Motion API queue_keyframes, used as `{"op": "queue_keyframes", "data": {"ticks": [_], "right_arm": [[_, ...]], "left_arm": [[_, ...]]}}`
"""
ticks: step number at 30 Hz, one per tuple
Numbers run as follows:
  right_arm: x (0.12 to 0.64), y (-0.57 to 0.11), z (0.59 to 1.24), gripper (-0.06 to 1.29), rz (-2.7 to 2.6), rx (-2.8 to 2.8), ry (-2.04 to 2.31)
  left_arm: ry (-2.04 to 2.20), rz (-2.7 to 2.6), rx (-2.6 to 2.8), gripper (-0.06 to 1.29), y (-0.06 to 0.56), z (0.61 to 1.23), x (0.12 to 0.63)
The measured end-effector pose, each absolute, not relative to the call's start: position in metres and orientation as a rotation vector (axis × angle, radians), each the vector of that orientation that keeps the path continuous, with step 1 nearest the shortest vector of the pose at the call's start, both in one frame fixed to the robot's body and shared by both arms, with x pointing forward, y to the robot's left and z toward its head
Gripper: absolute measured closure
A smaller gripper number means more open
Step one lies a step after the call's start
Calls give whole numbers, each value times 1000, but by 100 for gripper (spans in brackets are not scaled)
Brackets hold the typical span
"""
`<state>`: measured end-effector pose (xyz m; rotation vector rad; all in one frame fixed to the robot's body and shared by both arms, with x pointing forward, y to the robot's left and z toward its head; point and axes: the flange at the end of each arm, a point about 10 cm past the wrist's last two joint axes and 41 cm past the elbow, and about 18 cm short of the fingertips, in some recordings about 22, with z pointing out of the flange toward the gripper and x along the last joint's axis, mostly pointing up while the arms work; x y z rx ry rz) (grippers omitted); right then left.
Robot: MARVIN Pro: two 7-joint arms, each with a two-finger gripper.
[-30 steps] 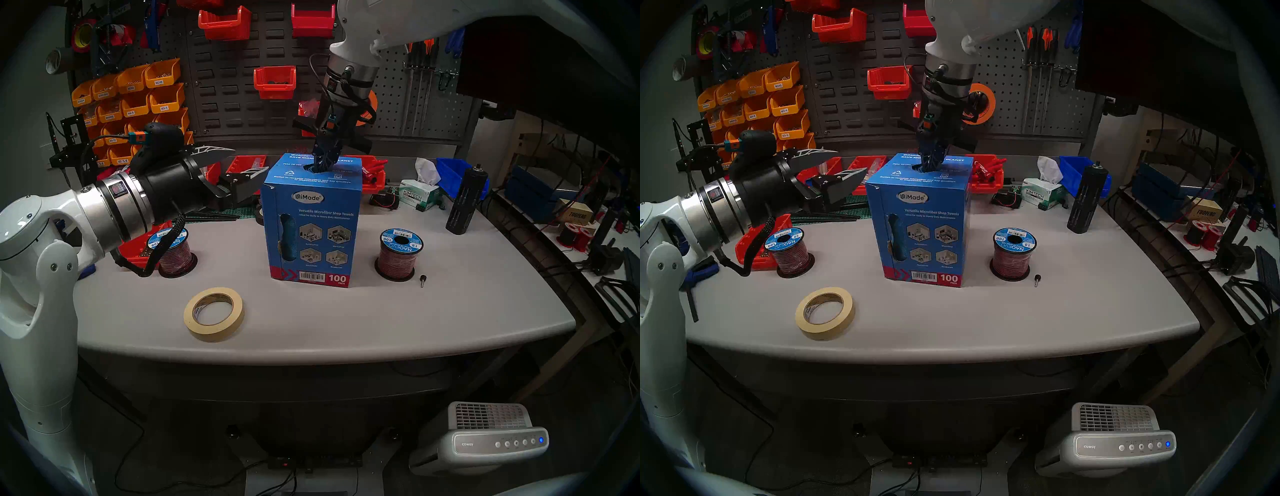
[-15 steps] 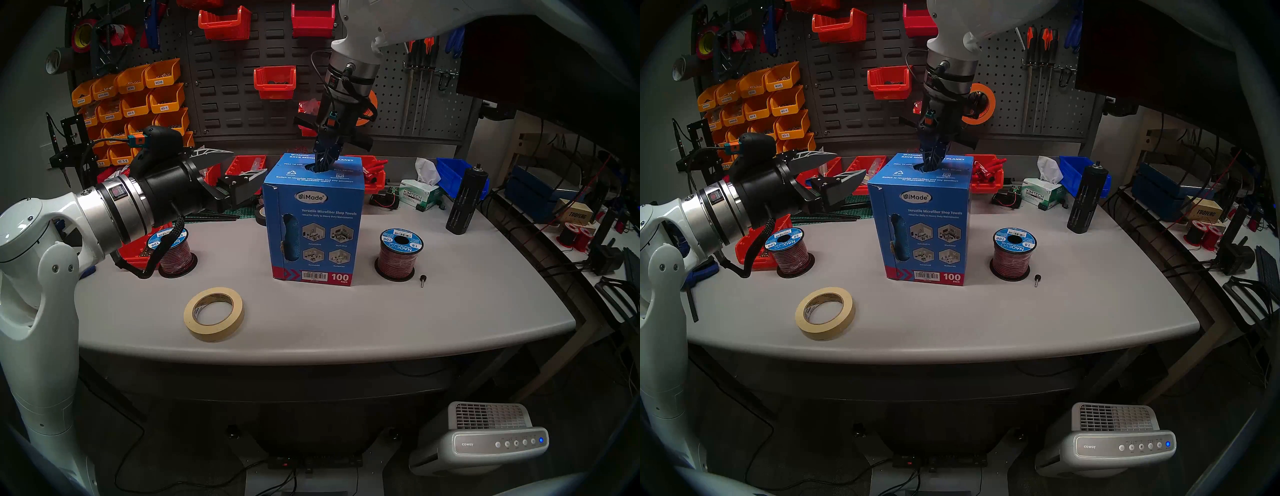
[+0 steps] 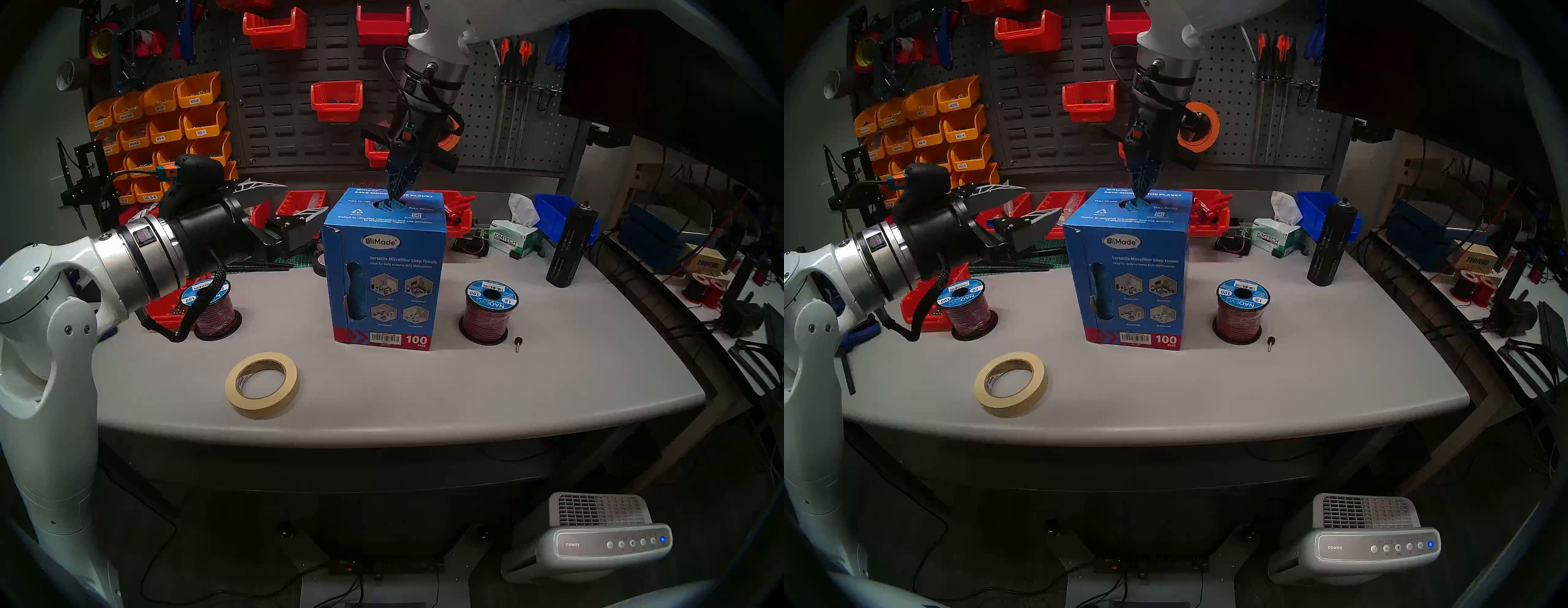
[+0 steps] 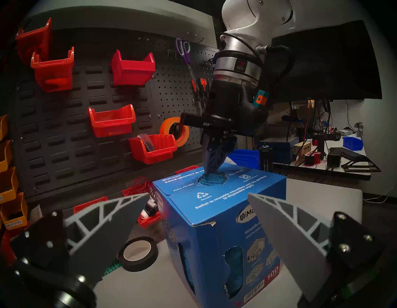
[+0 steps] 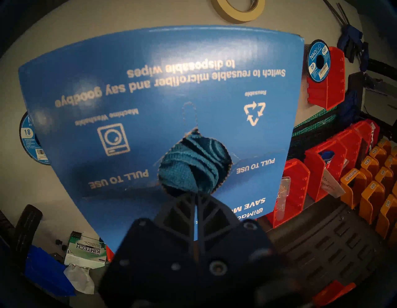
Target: Take out a shop towel
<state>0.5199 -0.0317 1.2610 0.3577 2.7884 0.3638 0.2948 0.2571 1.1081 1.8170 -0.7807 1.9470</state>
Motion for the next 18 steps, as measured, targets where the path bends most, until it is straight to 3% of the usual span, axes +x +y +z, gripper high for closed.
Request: {"op": "queue_keyframes", "data": {"ticks": [18], "right_arm": [[514, -24, 1287, 127, 444, 337, 2745]], "left_arm": [[-793, 1947, 1792, -2, 255, 1109, 293]]}}
